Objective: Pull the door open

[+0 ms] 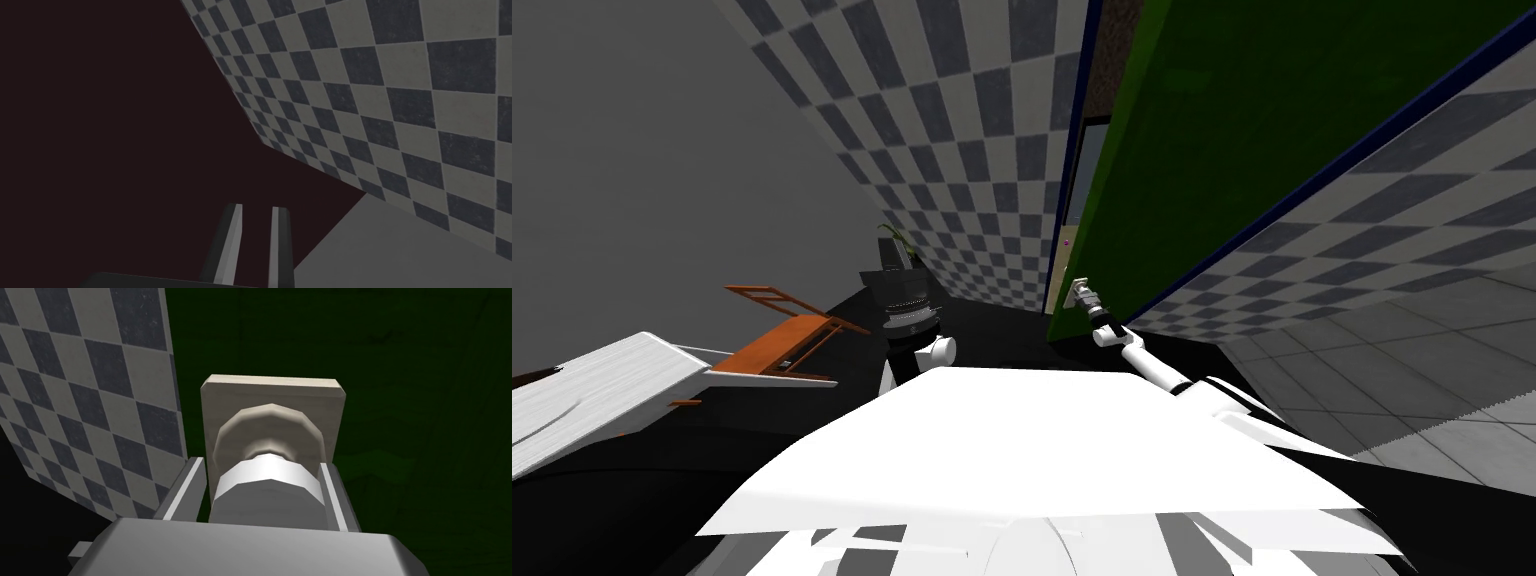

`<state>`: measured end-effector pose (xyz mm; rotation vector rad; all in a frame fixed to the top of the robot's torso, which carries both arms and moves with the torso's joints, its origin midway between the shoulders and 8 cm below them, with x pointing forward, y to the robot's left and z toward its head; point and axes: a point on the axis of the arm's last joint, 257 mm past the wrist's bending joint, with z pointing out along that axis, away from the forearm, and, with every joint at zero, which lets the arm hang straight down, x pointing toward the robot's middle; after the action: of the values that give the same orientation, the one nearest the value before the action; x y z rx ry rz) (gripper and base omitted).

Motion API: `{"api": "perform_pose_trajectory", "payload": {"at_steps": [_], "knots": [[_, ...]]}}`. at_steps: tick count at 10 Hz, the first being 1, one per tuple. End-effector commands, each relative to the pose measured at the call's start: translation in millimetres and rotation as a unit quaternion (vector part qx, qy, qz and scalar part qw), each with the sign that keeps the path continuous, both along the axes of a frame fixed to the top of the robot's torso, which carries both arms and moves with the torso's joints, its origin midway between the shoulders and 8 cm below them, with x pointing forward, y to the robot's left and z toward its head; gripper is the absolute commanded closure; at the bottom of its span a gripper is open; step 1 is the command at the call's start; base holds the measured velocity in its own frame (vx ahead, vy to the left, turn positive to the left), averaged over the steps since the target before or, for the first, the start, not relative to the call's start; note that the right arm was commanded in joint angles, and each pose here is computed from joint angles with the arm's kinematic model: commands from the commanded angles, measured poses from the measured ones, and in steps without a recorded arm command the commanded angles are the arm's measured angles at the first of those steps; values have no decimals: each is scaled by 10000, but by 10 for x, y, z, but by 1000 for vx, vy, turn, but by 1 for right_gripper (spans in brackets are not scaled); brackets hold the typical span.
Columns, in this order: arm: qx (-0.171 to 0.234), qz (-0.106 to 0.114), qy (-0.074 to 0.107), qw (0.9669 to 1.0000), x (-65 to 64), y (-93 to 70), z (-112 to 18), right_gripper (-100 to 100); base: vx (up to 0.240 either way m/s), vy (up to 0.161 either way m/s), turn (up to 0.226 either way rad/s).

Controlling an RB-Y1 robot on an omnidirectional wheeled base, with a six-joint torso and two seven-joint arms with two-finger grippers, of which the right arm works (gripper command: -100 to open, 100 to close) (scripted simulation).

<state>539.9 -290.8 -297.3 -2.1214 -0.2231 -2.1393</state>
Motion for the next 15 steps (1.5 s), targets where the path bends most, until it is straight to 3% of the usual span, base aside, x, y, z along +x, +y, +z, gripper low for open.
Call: {"api": "perform_pose_trajectory", "payload": {"at_steps": [1, 5, 14, 15], "knots": [[2, 15, 10, 10000, -7, 21, -12, 100, -16, -19, -16], [2, 15, 10, 10000, -7, 21, -12, 100, -9, -4, 5], [81, 630, 45, 9980, -321, -74, 14, 100, -169, -130, 135], [68, 593, 58, 9982, -296, -58, -8, 100, -88, -67, 43]]}}
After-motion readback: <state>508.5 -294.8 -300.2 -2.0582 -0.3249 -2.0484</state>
